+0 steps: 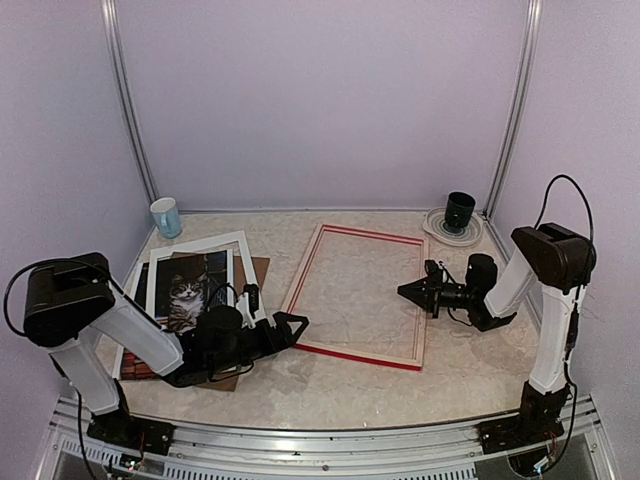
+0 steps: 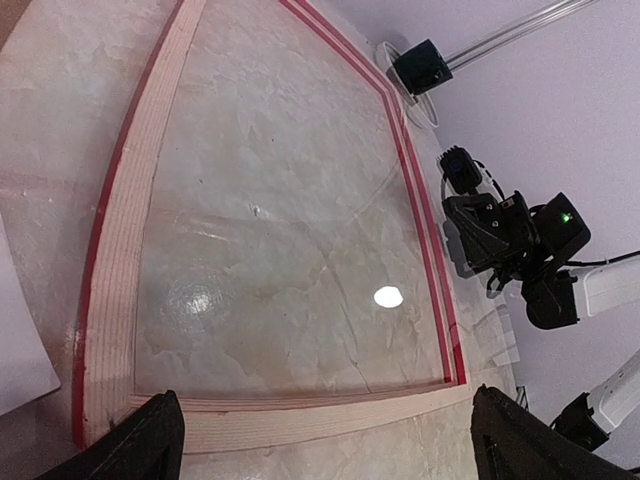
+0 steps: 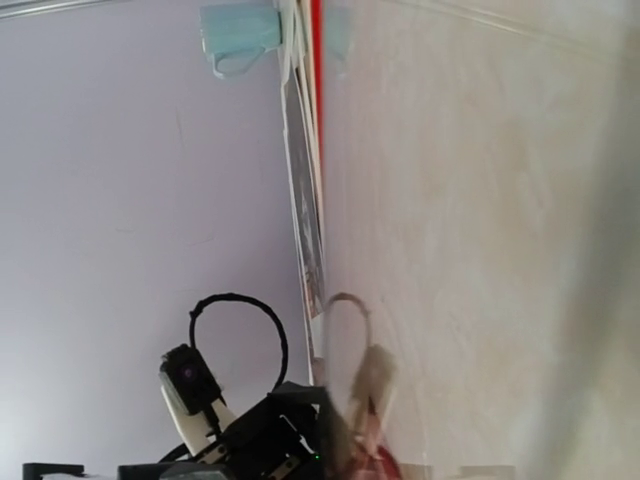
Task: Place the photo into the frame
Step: Adjust the glass panel to frame the body.
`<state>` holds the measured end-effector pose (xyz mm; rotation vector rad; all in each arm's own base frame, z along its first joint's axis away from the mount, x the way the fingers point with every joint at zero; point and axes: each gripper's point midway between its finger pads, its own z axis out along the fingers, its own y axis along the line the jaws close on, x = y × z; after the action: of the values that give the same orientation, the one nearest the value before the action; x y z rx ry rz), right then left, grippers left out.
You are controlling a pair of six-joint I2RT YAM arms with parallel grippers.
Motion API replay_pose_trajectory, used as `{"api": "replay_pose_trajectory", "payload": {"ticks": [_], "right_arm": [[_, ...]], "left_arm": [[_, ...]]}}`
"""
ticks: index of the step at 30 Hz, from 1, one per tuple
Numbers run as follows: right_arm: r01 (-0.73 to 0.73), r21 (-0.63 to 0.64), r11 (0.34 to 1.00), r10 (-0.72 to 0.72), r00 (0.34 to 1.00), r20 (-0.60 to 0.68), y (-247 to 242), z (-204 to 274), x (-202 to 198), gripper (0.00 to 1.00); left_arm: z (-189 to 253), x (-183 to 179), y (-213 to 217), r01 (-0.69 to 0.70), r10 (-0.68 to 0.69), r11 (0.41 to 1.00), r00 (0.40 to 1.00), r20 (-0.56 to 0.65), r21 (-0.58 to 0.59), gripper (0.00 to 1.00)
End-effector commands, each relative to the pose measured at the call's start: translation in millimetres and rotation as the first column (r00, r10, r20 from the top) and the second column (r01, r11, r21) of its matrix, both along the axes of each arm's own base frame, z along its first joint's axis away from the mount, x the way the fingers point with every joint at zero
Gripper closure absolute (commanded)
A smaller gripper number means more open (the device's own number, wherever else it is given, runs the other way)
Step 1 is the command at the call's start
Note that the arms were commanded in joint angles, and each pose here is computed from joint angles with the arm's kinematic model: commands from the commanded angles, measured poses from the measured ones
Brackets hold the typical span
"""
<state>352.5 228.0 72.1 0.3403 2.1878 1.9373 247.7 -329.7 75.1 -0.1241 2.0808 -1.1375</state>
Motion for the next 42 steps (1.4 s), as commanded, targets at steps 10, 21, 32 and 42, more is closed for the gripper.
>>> {"api": "replay_pose_trajectory", "payload": {"ticks": [10, 21, 32, 42], "right_arm": [[-0.032, 0.086, 0.996, 0.027, 0.998, 0.063, 8.2, 28.4, 1.9, 1.0], [-0.038, 0.125, 0.991, 0.024, 0.993, 0.111, 10.2, 50.7, 10.3, 1.0], [-0.064, 0.171, 0.983, 0.039, 0.989, 0.145, 14.5, 61.0, 9.6, 1.0], [-0.041, 0.022, 0.999, 0.04, 0.999, 0.019, 14.1, -7.6, -11.4, 1.0]], "left_arm": [[33.8, 21.0, 22.1, -0.104, 0.105, 0.994, 0.991, 0.078, -0.011, 0.01], [32.8, 38.9, 40.3, -0.161, 0.156, 0.985, 0.983, 0.1, 0.053, 0.01], [23.7, 37.4, 44.8, -0.164, 0.162, 0.986, 0.984, 0.076, 0.025, 0.01], [23.2, 36.2, 50.4, -0.172, 0.17, 0.985, 0.983, 0.073, 0.023, 0.01]]}}
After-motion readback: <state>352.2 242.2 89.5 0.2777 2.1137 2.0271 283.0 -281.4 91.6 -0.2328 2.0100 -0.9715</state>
